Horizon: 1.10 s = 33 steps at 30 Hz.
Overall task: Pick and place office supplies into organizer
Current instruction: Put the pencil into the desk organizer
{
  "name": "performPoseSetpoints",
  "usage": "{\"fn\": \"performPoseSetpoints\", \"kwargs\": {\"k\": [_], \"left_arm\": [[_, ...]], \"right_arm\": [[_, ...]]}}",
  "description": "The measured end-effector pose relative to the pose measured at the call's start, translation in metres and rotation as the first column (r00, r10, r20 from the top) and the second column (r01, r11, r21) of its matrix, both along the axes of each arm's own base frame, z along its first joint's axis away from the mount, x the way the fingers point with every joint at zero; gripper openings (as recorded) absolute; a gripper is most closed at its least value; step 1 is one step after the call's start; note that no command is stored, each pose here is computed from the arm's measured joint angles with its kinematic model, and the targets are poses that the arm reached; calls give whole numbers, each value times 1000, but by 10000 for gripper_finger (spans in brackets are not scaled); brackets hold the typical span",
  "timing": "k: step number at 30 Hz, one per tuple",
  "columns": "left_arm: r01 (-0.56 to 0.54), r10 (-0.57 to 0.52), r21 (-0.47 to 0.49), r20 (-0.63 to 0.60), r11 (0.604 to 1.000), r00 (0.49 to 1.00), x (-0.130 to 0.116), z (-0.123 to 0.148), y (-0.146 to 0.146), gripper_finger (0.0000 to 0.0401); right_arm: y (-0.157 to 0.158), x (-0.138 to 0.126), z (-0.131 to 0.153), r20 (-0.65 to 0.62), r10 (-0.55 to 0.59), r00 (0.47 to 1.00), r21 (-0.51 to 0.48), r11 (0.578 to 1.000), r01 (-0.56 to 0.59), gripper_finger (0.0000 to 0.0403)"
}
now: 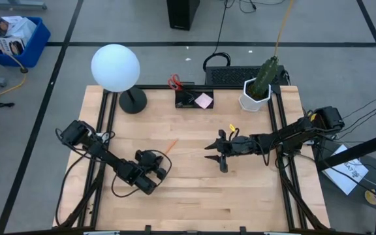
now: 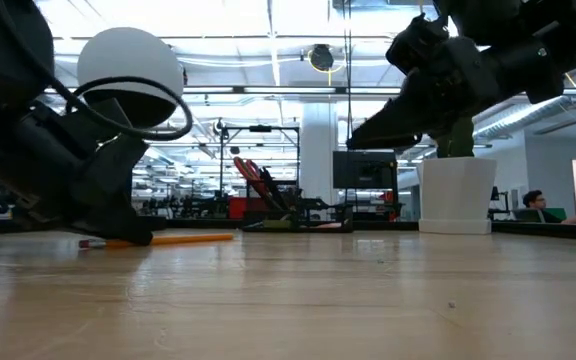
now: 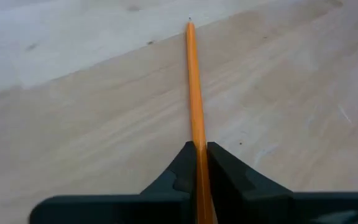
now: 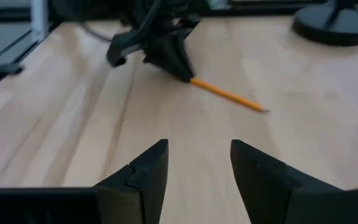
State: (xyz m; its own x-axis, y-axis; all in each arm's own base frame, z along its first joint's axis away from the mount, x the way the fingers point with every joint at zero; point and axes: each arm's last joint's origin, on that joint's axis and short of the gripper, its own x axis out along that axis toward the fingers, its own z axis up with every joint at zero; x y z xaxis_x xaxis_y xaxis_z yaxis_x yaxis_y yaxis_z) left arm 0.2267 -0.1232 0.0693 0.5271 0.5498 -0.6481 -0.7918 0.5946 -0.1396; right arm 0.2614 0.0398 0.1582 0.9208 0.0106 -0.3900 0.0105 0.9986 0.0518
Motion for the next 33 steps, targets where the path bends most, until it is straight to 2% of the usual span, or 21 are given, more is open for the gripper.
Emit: {"fn": "performPoseSetpoints", "kwargs": {"k": [2,5,10,16,21,26,30,33], "left_arm": [[48,-48,10,3,999,999,4,1,-2,16],[103,-103,4,1,995,995,9,2,-5,15],[203,-202,27,-33,979,979,16,3,-5,40],[339,-336,33,-75,940,939,26,6,-5,16],[397,-395,9,-80,918,915,33,8,-1,22],[515,-512,15,-78,857,855,44,11,4,39],[609,-608,5,-56,793,792,52,15,7,21],[650,-650,-22,-42,760,759,56,16,9,15]], "right_arm": [[1,-1,-2,-23,40,999,-4,999,-40,167],[2,-2,-4,-49,93,994,10,996,-93,167],[6,-4,-6,-66,110,992,12,994,-110,167],[20,-13,-15,-103,159,982,19,987,-158,167],[31,-17,-26,-136,142,980,-21,989,-146,167],[35,-8,-35,-69,148,987,-15,989,-149,167],[35,-1,-48,-35,149,988,-34,988,-150,167],[33,3,-61,-35,144,989,-50,988,-146,167]]}}
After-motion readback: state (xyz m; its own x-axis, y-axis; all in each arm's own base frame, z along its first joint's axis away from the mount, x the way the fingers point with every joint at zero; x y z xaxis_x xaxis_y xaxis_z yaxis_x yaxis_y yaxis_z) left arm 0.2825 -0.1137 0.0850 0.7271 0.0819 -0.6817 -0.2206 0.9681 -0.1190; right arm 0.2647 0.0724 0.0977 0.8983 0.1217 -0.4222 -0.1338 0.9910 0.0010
